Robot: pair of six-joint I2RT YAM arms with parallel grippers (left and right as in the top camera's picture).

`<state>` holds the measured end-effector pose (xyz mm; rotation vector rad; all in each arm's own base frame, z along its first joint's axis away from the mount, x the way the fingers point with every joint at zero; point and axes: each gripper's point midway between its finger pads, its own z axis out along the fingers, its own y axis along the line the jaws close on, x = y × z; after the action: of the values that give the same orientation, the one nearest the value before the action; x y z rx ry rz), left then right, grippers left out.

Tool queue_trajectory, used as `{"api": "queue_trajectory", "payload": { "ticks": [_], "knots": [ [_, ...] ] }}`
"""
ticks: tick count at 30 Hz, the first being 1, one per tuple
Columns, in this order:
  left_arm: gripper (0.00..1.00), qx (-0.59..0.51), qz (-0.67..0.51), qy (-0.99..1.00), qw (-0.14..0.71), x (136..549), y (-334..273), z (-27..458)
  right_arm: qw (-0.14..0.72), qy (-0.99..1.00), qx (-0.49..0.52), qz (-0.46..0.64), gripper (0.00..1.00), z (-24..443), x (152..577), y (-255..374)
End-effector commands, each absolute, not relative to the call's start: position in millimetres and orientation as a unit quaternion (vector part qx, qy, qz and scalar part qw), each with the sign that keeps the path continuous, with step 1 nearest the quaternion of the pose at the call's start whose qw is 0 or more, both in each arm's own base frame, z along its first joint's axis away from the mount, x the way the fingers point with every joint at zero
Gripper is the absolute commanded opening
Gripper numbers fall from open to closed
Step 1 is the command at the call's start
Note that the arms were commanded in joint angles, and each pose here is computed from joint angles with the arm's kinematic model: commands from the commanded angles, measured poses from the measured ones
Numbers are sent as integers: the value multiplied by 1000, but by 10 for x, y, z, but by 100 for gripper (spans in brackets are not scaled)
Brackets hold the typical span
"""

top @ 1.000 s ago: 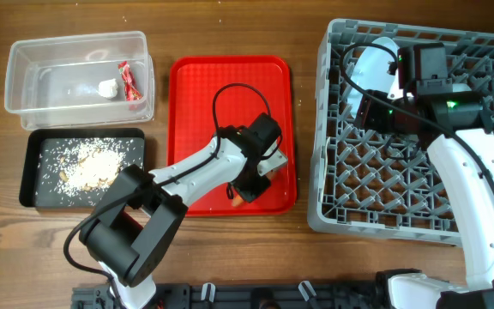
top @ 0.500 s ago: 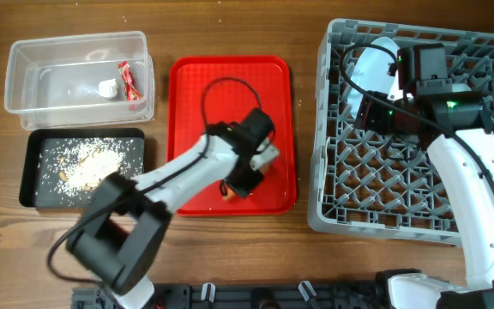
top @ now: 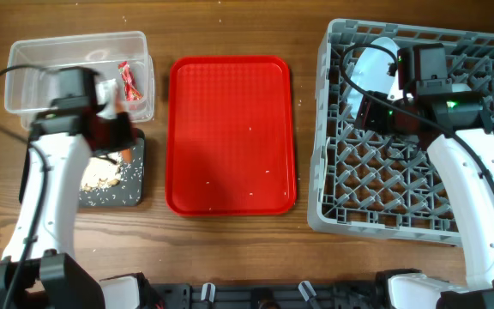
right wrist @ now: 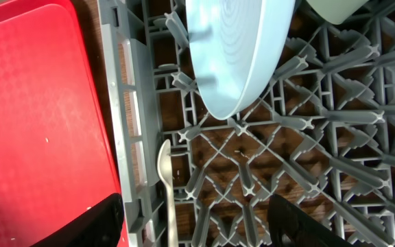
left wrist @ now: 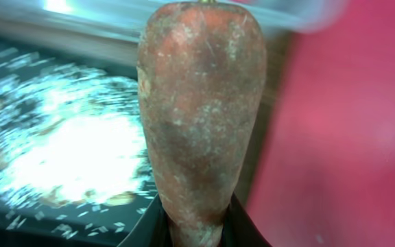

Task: Sort waste into correct bins and load items into the dishwasher rack
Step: 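Drop the carrot onto the black tray with the left gripper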

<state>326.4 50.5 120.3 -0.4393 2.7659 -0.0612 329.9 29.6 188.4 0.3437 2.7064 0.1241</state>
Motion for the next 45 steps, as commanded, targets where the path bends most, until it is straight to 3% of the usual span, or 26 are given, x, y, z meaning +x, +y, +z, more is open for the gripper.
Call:
{"api": "queue_trajectory", "payload": {
  "ticks": [1, 8, 19, 21, 24, 32, 35, 39, 45],
  "knots": [
    [4, -300, -19, 939, 166, 3205, 1060, 1148, 207, 969, 124, 44, 69, 1906, 3290, 280],
    [4, -399, -17, 910, 110, 3021, 1496, 771, 207, 969, 125, 44, 69, 1907, 3291, 280],
    [14, -406, -16, 912, 49, 3032, 1553, 195, 209, 969, 125, 44, 69, 1910, 3297, 281],
    [16, -406, -16, 913, 48, 3029, 1551, 187, 209, 969, 124, 44, 69, 1910, 3297, 281],
    [30, -406, -16, 913, 45, 3017, 1544, 186, 209, 969, 125, 44, 68, 1910, 3299, 281],
    [40, -400, -22, 913, 80, 3069, 1511, 503, 206, 970, 120, 43, 70, 1903, 3282, 280],
    [50, -365, -67, 917, 147, 3271, 1238, 944, 209, 969, 121, 56, 81, 1917, 3308, 325],
    [61, -254, -160, 932, 204, 3513, 450, 1406, 223, 961, 50, 156, 86, 2018, 3405, 709],
    [78, -17, -170, 963, 207, 3571, -741, 1403, 197, 965, 23, 172, 87, 1816, 3493, 804]
  ]
}}
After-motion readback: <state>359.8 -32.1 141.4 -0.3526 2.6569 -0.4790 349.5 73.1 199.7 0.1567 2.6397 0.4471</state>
